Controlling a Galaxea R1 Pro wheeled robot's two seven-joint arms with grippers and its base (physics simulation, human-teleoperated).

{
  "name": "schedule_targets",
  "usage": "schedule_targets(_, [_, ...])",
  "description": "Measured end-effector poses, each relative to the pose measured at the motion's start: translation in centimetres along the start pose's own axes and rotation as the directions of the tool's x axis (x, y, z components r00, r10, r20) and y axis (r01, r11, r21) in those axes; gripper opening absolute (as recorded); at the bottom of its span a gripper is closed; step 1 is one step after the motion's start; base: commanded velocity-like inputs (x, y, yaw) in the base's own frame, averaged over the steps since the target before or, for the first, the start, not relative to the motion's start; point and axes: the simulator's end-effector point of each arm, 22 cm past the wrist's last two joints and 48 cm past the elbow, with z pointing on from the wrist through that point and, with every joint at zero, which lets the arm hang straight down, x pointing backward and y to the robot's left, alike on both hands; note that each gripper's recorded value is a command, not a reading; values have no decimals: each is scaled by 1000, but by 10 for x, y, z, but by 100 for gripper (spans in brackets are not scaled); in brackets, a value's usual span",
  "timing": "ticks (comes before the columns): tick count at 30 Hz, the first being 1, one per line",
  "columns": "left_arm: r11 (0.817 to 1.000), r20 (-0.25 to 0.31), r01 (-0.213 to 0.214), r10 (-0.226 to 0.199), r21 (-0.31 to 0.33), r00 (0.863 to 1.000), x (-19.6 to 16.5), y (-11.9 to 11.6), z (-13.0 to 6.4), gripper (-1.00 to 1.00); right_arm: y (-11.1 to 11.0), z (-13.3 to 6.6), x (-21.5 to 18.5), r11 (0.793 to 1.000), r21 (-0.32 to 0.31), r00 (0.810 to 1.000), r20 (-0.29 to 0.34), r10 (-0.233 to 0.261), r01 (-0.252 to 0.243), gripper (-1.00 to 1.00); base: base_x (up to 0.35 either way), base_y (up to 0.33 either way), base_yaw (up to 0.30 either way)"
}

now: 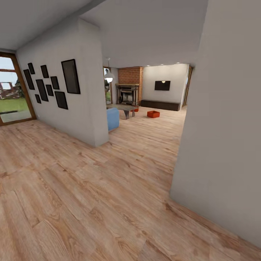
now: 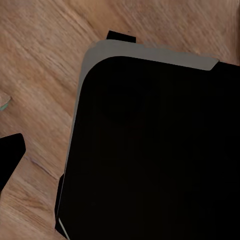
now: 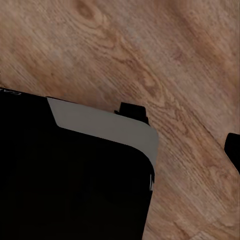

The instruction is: Move the two storage containers from the living room to the garage. In the garage, place one container on the floor and stack the other container on top of it (either order is fine).

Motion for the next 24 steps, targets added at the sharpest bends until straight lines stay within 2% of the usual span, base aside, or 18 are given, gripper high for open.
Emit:
schedule_targets(5, [1000, 0, 0, 0, 0, 1000, 0, 0, 0, 100, 0, 0, 0, 1000, 0, 1000, 1, -1, 1, 100, 323, 0, 79])
schedule_targets(20, [1000, 0, 0, 0, 0, 1000, 0, 0, 0, 100, -4, 0, 0, 1000, 6, 1000, 0, 7, -7, 100, 323, 0, 260])
schedule_targets(24, [1000, 0, 0, 0, 0, 1000, 0, 0, 0, 100, -5, 0, 1, 1000, 7, 1000, 0, 8, -8, 100, 323, 0, 143])
